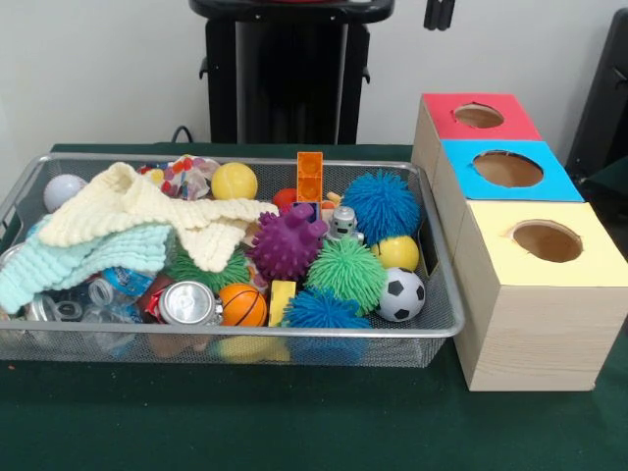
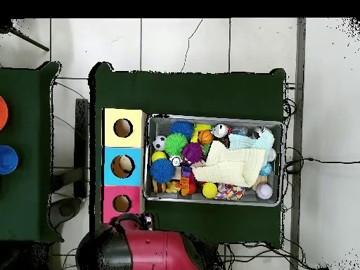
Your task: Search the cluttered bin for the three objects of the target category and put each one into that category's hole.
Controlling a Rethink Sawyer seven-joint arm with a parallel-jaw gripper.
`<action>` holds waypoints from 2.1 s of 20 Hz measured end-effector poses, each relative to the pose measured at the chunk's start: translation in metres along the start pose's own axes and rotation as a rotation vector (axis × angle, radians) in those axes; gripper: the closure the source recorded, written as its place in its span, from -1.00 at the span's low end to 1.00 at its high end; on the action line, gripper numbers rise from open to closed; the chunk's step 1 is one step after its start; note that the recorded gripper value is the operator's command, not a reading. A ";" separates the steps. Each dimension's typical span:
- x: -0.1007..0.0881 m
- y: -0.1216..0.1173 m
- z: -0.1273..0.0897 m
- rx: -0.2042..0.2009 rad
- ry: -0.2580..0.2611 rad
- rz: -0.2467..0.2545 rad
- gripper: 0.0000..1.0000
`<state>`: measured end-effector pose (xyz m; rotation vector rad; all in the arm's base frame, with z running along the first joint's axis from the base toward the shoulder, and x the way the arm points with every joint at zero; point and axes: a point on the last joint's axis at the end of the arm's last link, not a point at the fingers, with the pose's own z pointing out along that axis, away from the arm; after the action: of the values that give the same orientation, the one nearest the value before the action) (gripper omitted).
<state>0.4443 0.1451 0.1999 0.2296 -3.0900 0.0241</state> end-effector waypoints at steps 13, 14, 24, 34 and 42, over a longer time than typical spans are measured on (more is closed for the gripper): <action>-0.028 -0.032 0.006 0.012 -0.013 0.043 1.00; -0.030 -0.035 0.007 0.013 -0.015 0.047 1.00; -0.045 -0.073 0.009 0.022 -0.027 0.103 -1.00; -0.050 -0.098 0.009 0.081 -0.046 0.056 -1.00; -0.071 -0.120 0.013 0.155 -0.133 -0.009 -1.00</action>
<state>0.5321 0.0366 0.1857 0.2611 -3.2213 0.2586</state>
